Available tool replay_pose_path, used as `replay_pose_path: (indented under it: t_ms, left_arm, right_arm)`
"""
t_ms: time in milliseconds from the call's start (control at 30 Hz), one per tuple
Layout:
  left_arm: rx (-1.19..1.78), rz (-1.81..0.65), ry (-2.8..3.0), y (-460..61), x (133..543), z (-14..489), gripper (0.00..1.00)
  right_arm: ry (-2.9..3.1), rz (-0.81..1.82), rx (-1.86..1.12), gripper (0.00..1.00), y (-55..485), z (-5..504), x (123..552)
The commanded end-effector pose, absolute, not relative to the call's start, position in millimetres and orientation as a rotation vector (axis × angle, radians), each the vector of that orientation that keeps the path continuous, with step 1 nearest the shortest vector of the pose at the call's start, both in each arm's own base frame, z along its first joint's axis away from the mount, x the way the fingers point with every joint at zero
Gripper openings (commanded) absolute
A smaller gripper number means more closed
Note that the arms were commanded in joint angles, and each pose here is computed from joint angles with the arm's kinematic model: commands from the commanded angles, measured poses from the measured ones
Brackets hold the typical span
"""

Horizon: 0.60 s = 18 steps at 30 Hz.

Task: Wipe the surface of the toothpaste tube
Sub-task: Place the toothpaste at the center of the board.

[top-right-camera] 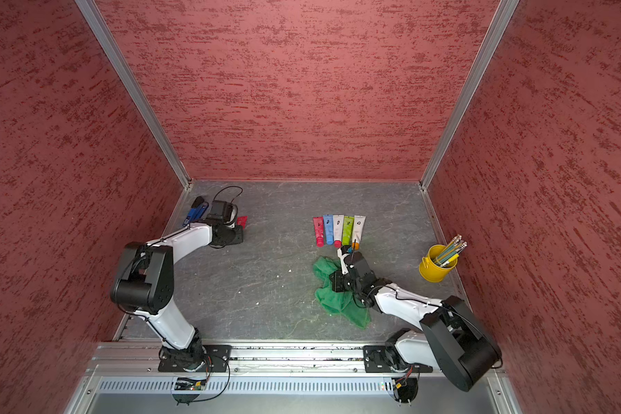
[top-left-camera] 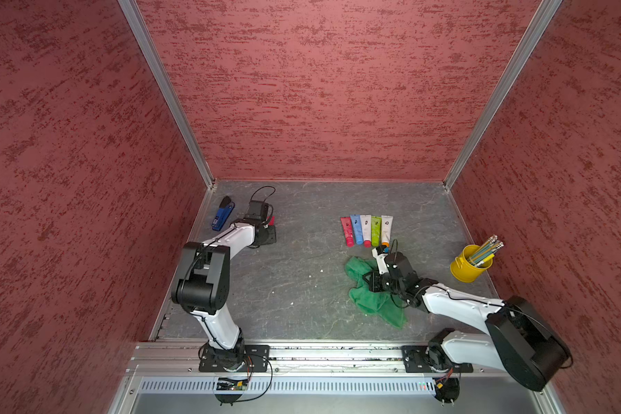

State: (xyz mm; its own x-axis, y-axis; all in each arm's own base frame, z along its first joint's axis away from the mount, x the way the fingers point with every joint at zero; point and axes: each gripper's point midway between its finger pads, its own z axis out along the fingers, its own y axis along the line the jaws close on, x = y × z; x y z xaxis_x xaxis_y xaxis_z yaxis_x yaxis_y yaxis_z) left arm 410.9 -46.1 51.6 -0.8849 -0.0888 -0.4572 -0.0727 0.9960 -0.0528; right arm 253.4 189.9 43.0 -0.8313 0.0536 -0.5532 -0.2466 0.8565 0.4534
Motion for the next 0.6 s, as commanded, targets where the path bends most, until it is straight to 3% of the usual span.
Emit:
replay_pose_path:
  t_ms: [0, 233, 467, 567]
  left_arm:
    - [-0.023, 0.010, 2.655, -33.0, 421.7, 58.6, 0.00]
    - [-0.078, 0.132, 2.687, 1.4, 425.1, 51.0, 0.00]
    - [-0.040, 0.078, 2.729, -10.2, 419.8, 36.3, 0.00]
    - [-0.028, 0.090, 2.741, -10.1, 417.2, 32.8, 0.04]
  right_arm:
    - [2.434, 0.729, -0.166, 0.00, 192.3, 46.4, 253.8]
    - [2.445, 0.731, -0.170, 0.00, 193.6, 43.8, 253.7]
    - [2.446, 0.730, -0.171, 0.00, 193.8, 43.8, 253.6]
    - [2.440, 0.732, -0.169, 0.00, 193.3, 45.0, 253.2]
